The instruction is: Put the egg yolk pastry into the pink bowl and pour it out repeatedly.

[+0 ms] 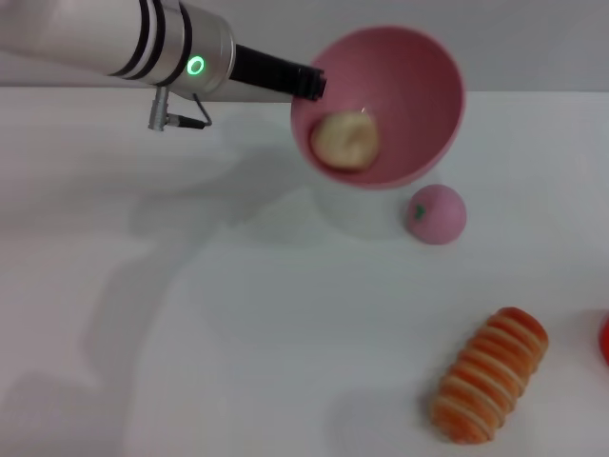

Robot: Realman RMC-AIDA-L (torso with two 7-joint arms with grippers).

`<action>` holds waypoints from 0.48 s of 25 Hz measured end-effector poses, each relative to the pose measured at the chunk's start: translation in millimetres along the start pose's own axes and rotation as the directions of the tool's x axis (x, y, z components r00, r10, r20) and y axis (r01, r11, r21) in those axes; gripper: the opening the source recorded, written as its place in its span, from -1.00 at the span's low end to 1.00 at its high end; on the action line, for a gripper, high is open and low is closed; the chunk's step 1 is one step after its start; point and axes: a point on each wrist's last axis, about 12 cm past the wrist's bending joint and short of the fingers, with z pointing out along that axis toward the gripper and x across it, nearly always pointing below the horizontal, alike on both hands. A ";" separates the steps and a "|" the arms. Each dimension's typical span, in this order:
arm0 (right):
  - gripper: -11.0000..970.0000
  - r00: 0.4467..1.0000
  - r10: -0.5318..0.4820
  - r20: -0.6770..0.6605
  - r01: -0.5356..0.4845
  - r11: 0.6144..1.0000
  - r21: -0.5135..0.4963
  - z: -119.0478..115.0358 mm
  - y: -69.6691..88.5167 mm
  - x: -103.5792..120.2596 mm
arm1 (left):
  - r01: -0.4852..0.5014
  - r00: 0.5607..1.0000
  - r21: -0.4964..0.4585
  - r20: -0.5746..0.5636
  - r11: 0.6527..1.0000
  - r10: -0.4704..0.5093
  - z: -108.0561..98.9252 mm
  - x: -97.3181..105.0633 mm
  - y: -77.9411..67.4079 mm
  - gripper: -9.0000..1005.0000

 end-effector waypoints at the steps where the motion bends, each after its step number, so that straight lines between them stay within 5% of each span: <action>1: 0.23 1.000 -0.011 0.016 0.010 0.998 0.060 -11.3 -4.8 2.4 | -0.007 1.000 0.002 0.027 1.000 0.007 0.5 0.5 0.0 -0.90; 4: 0.23 1.000 -0.020 0.018 0.016 0.982 0.187 -36.9 -14.3 7.2 | -0.053 0.992 0.010 0.113 0.999 0.052 2.8 0.5 -5.2 -0.90; 5: 0.23 1.000 -0.019 0.013 0.016 0.976 0.219 -44.3 -16.7 7.8 | -0.137 0.964 -0.004 0.230 0.991 0.134 8.2 3.3 -18.8 -0.90; 12: 0.23 1.000 0.013 -0.017 -0.006 0.929 0.371 -87.4 -20.3 14.4 | -0.274 0.832 -0.207 0.438 0.939 0.340 18.8 17.9 -39.5 -0.89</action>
